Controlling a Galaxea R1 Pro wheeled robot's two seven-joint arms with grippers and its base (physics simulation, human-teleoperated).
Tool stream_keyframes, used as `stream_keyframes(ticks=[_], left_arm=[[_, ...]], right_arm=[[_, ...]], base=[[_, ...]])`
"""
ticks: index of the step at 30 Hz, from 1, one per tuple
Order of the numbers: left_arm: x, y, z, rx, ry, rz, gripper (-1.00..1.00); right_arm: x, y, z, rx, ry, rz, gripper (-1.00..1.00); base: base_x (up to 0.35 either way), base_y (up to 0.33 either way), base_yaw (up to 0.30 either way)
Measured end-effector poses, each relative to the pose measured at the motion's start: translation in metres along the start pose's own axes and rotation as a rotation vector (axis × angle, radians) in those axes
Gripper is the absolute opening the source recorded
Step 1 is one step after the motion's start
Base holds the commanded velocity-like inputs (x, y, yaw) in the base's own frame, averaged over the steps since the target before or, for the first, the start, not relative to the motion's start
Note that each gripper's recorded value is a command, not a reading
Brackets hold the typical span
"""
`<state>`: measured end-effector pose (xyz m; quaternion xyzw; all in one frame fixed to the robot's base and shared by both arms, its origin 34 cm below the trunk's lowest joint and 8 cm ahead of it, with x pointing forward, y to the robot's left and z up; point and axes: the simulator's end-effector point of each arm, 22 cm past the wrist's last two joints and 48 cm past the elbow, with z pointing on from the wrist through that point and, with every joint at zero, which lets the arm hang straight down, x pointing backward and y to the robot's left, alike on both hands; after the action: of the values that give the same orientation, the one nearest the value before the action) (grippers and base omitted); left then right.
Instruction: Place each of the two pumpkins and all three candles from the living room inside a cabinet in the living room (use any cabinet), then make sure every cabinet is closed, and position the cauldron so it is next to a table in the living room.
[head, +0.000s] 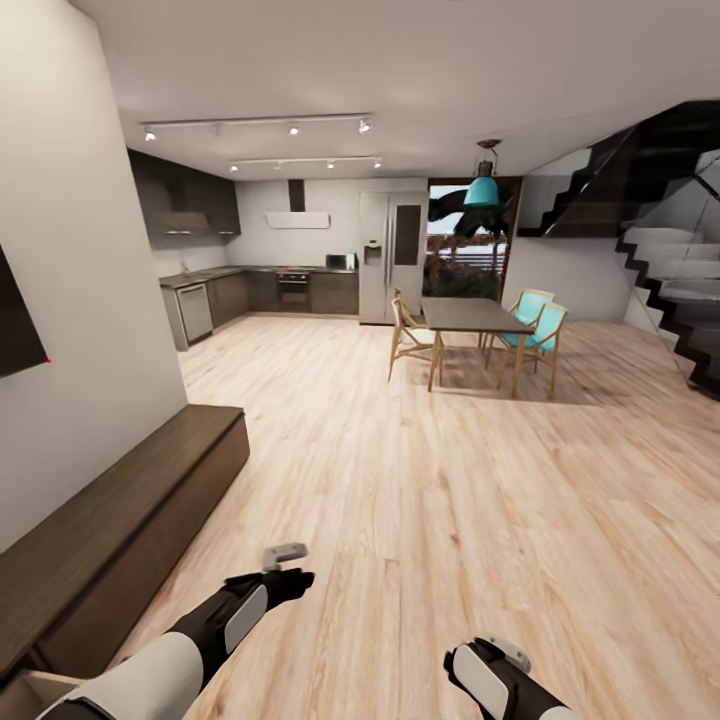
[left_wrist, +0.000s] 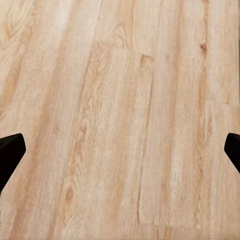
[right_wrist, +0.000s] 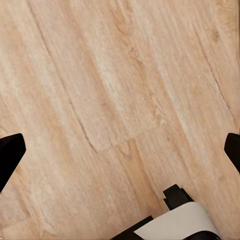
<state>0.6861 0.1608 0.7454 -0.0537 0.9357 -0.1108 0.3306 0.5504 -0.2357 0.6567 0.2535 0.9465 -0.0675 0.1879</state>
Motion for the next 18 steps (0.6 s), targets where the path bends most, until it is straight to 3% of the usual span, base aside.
stream_keyframes(ticks=[5,12,18], left_arm=[[0.0014,0.0002,0.0001,0.000,0.002,0.000,1.00],[0.0052,0.0010,0.0003,0.000,0.007,-0.001,1.00],[0.0053,0.0011,-0.0001,-0.001,0.003,0.001,1.00]], right_arm=[[0.0015,-0.0002,0.0002,0.000,0.002,0.000,1.00],[0.0023,0.0004,0.0000,-0.001,0.002,-0.001,1.00],[0.0023,-0.0005,0.0000,0.000,0.002,0.000,1.00]], base=[[0.000,0.238,-0.143],[0.004,0.066,-0.013],[0.202,0.008,-0.059]])
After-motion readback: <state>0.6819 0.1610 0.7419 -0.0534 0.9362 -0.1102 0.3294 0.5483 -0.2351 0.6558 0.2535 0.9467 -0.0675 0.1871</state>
